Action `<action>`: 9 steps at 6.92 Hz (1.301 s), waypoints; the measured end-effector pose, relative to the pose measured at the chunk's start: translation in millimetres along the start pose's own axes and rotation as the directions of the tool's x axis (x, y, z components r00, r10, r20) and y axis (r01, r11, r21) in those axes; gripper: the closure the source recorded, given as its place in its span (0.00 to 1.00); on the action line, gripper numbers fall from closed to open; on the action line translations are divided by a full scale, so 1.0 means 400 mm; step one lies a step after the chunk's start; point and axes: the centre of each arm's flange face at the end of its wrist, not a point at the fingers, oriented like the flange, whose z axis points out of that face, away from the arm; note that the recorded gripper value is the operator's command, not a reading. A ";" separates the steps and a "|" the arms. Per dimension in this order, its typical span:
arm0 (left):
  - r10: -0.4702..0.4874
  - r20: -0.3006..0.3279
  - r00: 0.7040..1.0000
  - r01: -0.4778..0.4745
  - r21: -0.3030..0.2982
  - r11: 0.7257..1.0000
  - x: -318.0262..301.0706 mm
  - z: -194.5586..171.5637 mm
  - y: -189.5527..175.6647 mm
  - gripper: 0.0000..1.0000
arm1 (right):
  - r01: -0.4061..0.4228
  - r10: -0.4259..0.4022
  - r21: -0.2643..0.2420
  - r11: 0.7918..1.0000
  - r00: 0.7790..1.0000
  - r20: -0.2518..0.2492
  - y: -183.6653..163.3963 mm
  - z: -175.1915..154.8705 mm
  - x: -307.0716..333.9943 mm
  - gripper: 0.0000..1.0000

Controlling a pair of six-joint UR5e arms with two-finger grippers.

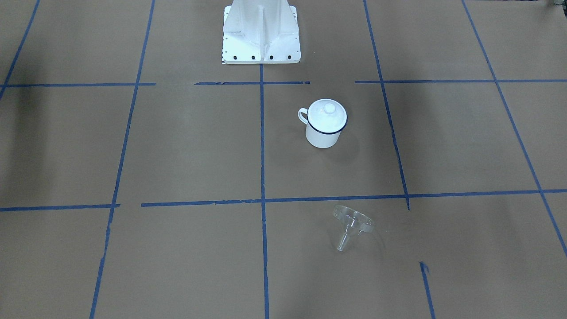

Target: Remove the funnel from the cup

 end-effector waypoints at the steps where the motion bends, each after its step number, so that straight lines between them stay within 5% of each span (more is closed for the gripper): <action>1: -0.002 -0.003 1.000 0.002 -0.002 1.000 -0.009 0.009 0.002 0.00 | 0.000 0.000 0.000 1.000 1.000 0.000 0.000 0.000 0.000 0.00; 9: 0.004 -0.001 1.000 -0.004 0.006 1.000 -0.053 0.051 0.000 0.00 | -0.001 0.001 0.000 1.000 1.000 0.000 0.000 0.000 0.000 0.00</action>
